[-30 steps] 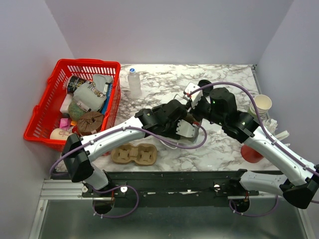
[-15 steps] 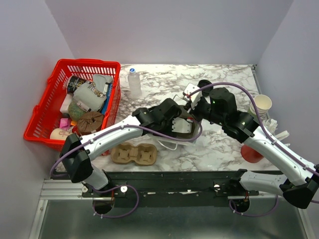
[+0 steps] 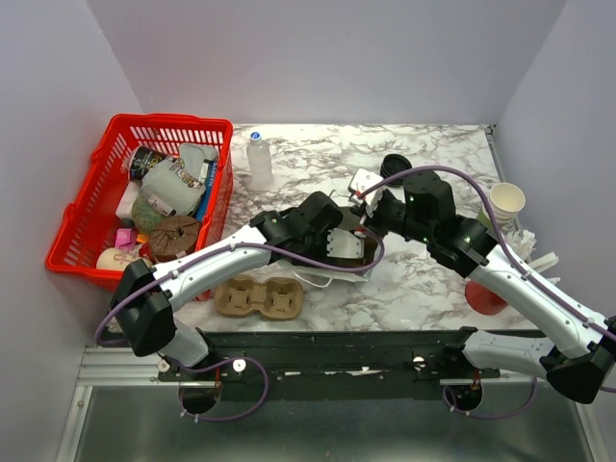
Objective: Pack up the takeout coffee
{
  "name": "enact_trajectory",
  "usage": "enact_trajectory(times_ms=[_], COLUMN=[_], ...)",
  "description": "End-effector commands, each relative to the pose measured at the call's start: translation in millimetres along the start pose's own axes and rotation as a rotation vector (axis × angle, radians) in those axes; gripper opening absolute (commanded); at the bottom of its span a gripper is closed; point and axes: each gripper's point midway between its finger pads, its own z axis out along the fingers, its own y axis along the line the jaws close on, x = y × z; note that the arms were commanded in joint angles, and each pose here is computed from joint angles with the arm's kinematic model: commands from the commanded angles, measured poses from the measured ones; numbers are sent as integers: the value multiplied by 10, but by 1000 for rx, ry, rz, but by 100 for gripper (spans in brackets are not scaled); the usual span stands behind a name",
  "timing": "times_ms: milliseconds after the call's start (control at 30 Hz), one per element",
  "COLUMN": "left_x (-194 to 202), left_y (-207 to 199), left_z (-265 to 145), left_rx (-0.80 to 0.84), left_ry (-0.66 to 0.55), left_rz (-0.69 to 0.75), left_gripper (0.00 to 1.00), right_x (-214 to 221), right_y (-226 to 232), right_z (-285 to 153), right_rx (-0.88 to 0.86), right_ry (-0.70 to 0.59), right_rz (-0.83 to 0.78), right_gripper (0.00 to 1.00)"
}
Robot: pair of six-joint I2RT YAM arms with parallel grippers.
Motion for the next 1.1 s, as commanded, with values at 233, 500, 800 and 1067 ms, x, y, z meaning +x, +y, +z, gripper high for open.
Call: enact_trajectory(times_ms=[233, 500, 800, 1067], left_x=[-105, -220, -153, -294], left_y=[-128, -180, -170, -31], left_z=[-262, -265, 65, 113], left_rx=[89, 89, 70, -7], left_ry=[-103, -190, -106, -168], left_rz=[42, 86, 85, 92], left_gripper=[0, 0, 0, 0], right_x=[-367, -433, -390, -451], right_y=[-215, -405, -129, 0], right_z=[-16, 5, -15, -54], right_rx=[90, 189, 142, 121], right_ry=[-146, -180, -247, -298], right_rz=[-139, -234, -303, -295], right_gripper=[0, 1, 1, 1])
